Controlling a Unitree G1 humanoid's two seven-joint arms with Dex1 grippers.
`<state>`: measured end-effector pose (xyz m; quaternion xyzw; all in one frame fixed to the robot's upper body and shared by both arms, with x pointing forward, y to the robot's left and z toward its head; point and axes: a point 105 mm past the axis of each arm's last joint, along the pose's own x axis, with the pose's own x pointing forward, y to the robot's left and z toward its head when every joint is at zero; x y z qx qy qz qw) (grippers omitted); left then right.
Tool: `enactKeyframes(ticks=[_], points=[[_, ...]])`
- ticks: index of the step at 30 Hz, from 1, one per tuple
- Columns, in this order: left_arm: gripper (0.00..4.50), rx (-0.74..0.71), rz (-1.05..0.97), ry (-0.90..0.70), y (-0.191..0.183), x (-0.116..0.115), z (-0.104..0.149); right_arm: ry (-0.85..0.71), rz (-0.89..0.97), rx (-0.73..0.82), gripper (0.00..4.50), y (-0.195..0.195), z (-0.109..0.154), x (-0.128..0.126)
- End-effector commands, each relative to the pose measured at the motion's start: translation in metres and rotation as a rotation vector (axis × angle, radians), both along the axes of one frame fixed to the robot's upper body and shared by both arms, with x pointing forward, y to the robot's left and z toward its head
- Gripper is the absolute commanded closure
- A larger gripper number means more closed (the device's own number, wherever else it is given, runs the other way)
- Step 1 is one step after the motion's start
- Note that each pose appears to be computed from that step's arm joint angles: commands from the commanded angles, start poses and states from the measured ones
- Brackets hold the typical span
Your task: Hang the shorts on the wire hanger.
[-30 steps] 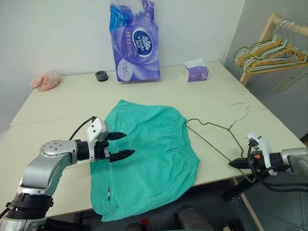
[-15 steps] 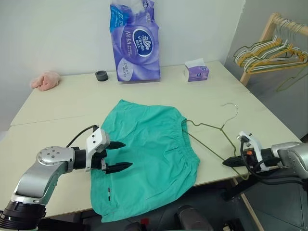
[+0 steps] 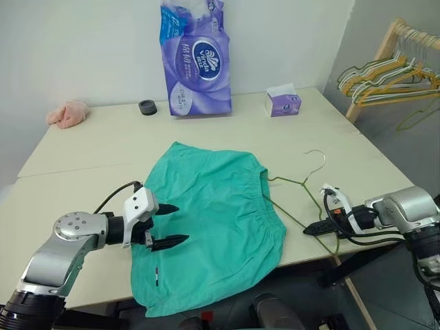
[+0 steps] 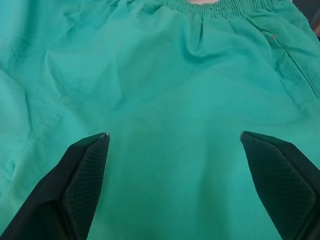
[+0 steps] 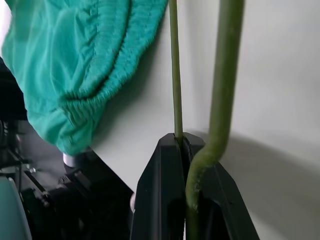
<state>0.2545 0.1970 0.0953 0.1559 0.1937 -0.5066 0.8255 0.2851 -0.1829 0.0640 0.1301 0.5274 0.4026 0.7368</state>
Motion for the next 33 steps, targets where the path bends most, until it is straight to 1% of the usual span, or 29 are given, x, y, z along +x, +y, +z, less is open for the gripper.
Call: enactKeyframes(ticks=[1, 6, 13, 18, 21, 23, 25, 27, 29, 33], points=[[0.07, 0.008, -0.006, -0.042, 0.0, 0.001, 0.005, 0.004, -0.043, 0.058, 4.5, 0.015, 0.012, 0.014], [0.07, 0.014, 0.0, -0.053, 0.002, 0.003, 0.003, 0.038, -0.103, 0.094, 4.5, 0.031, 0.014, 0.027], [0.07, 0.012, 0.016, -0.065, 0.004, 0.005, 0.001, -0.007, -0.132, 0.136, 4.5, 0.043, 0.023, 0.038], [0.07, -0.037, 0.085, -0.105, 0.004, 0.018, 0.007, -0.033, -0.185, 0.143, 4.5, 0.044, 0.024, 0.045], [0.07, -0.074, 0.138, -0.15, 0.003, 0.03, 0.016, -0.148, -0.197, 0.169, 4.5, 0.051, 0.033, 0.058], [0.07, -0.095, 0.172, -0.176, 0.005, 0.038, 0.022, -0.223, -0.19, 0.229, 4.5, 0.06, 0.051, 0.065], [0.07, -0.122, 0.22, -0.215, 0.01, 0.047, 0.032, -0.301, -0.147, 0.258, 4.5, 0.068, 0.068, 0.065], [0.03, -0.157, 0.257, -0.244, 0.014, 0.055, 0.043, -0.395, -0.087, 0.24, 4.5, 0.075, 0.078, 0.064], [0.03, -0.173, 0.247, -0.274, 0.014, 0.058, 0.054, -0.444, -0.05, 0.237, 4.5, 0.08, 0.084, 0.062], [0.03, -0.188, 0.228, -0.366, 0.009, 0.069, 0.084, -0.576, 0.083, 0.148, 4.5, 0.089, 0.085, 0.054]])
